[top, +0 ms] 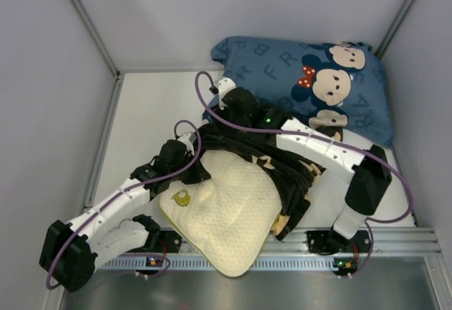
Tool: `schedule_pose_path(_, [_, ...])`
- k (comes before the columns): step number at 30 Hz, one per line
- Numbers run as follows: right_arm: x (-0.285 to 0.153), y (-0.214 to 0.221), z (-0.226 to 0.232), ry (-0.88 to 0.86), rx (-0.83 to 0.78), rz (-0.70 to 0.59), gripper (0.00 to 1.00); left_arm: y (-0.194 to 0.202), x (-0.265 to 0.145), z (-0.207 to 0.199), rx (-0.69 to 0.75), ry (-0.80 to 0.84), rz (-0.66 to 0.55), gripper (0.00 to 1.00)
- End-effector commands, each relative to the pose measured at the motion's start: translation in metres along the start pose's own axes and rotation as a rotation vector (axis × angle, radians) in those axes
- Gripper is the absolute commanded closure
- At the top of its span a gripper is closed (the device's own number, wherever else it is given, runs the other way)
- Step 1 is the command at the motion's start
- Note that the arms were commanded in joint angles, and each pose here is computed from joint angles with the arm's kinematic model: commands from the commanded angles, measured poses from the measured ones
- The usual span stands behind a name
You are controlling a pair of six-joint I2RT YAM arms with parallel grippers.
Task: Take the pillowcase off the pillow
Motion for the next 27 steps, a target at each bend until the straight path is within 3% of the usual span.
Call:
schedule_pose_path(1, [0.029,0.001,-0.006,0.025,-0.15,0.069,0.38,0.001,-0.014,-0.012,0.011,0.121,-0.018,1.0])
schedule_pose_path(6, [0.06,0.02,-0.014,0.016,-0.21,0.163,0.37,0.005,-0.022,-0.011,0.016,0.142,-0.038,1.0])
schedule_pose_path(13, [0.099,0.049,-0.042,0.109,-0.158,0.28,0.42,0.01,-0.022,-0.01,-0.011,0.151,-0.03,1.0])
schedule_pose_path(19, [0.114,0.058,-0.066,0.159,-0.001,0.313,0.67,0.009,-0.032,-0.016,-0.018,0.203,-0.056,1.0])
schedule_pose_path(20, [0.115,0.059,-0.069,0.174,0.01,0.313,0.8,0.009,-0.036,-0.017,-0.015,0.22,-0.073,1.0])
schedule_pose_path(23, [0.118,0.057,-0.084,0.235,0.064,0.303,1.0,0.009,-0.045,-0.02,-0.016,0.253,-0.104,1.0])
schedule_pose_path(27, [0.113,0.046,-0.113,0.348,0.164,0.266,1.0,0.008,-0.059,-0.022,-0.019,0.251,-0.132,1.0])
Point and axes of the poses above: each gripper's point midway between its finger pads, its own x axis out along the fingers, its own z axis along the line the jaws close on, y = z × x, the point moved 10 cm from there along -x, back along the fingers, and after that the axes turned 5 degrees about x, right-handed, at the moved point
